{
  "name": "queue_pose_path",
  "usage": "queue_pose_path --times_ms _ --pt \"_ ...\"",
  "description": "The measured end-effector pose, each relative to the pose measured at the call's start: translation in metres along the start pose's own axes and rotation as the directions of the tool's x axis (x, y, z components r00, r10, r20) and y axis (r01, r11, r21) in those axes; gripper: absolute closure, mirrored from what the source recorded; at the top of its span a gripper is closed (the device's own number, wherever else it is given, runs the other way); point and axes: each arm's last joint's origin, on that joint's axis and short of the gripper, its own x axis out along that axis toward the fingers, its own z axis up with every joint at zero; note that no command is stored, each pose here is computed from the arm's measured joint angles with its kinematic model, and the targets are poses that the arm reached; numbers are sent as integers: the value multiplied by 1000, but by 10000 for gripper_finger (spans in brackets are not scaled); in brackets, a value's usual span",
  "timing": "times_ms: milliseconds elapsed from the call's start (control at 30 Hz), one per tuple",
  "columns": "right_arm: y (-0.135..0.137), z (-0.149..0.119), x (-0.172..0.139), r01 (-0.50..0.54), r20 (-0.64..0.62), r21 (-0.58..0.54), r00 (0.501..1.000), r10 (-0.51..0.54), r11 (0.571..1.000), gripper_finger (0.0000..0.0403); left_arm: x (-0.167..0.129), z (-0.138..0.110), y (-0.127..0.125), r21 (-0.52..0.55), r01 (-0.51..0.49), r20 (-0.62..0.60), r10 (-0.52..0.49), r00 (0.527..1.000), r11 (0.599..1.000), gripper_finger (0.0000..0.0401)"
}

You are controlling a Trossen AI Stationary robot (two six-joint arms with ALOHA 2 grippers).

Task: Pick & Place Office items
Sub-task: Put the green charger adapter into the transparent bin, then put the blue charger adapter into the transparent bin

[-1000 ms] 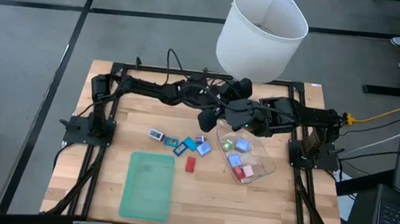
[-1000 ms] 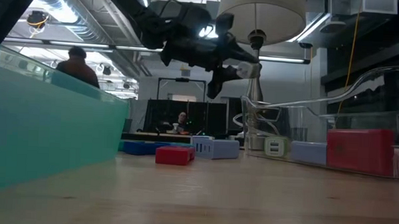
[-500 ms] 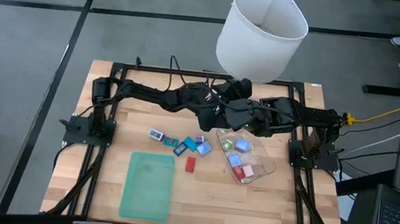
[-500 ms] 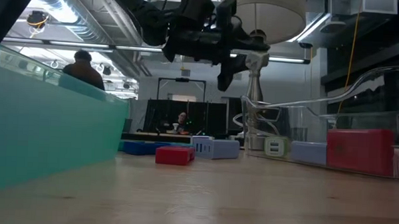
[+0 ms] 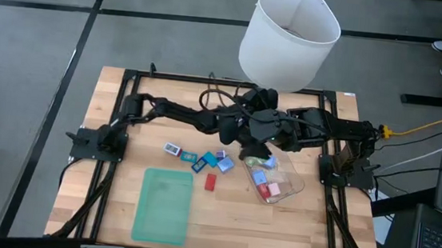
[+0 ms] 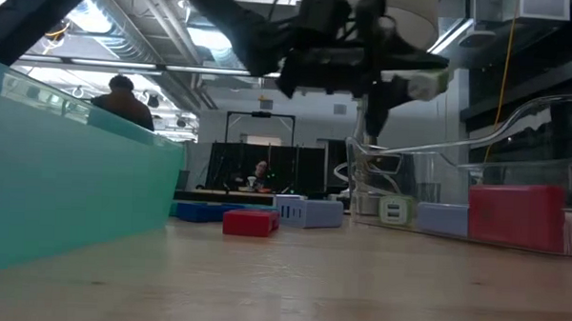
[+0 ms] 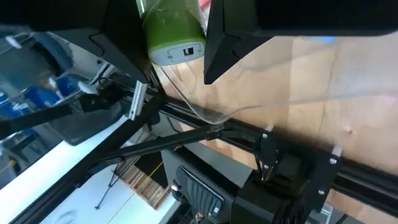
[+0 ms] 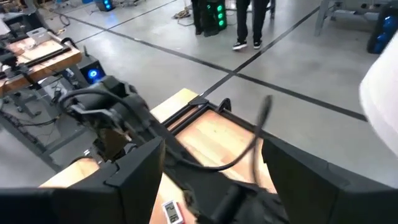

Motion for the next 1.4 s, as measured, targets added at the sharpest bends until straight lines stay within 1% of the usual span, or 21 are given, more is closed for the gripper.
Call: queue_pose_path --times_ms 100,300,367,500,600,733,800,833,867,933,1000,1033,1133,1167,1233,1300,1367,1400 --pt "1 0 0 -20 -15 0 1000 20 1000 124 12 12 -2 73 -4 -18 5 1000 997 277" --pt "1 -1 0 -31 -24 0 999 31 1000 124 25 17 -10 146 2 -86 11 996 989 276" --pt "1 -1 0 -41 -31 -4 999 41 999 124 26 16 -12 154 3 -90 11 996 988 259" --pt "2 -1 0 -56 -42 -8 998 55 998 124 26 14 -11 139 -13 -103 27 994 990 199" --pt "2 -2 0 -71 -54 -10 996 70 997 124 25 13 -10 127 -24 -117 39 992 992 170" --pt "2 -2 0 -71 -53 -26 996 70 997 124 25 12 -9 116 -25 -128 40 991 993 155" --pt "2 -2 0 -72 -54 -33 996 70 997 124 22 11 -10 89 -29 -158 42 986 996 153" --pt "2 -2 0 -72 -54 -36 996 71 997 124 20 12 -11 91 -26 -173 41 984 995 153" --pt "2 -2 0 -72 -54 -36 996 70 997 124 15 14 -14 97 -26 -202 45 978 995 155" --pt "2 -2 0 -73 -54 -44 996 70 996 124 5 19 -23 155 -35 -246 73 967 987 159" --pt "2 -2 0 -73 -54 -62 996 70 995 124 -9 23 -35 231 -88 -308 159 938 969 164" --pt "2 -2 0 -73 -54 -72 996 70 995 124 -17 26 -42 288 -121 -328 217 920 950 167" --pt "2 -2 0 -73 -56 -91 996 69 993 124 -47 34 -64 425 -198 -396 378 837 883 171" --pt "2 -2 0 -74 -55 -97 996 69 993 124 -58 36 -72 451 -225 -417 427 802 864 171" --pt "2 -2 0 -75 -55 -112 996 69 991 124 -76 40 -85 479 -283 -437 505 744 831 171" --pt "2 -2 0 -75 -54 -126 996 68 989 124 -90 38 -93 474 -346 -470 564 678 810 171" --pt "2 -2 0 -75 -54 -138 996 68 988 124 -100 31 -96 461 -403 -506 608 612 790 171" --pt "2 -2 0 -73 -52 -146 996 66 987 124 -102 25 -97 454 -425 -516 620 591 783 171"
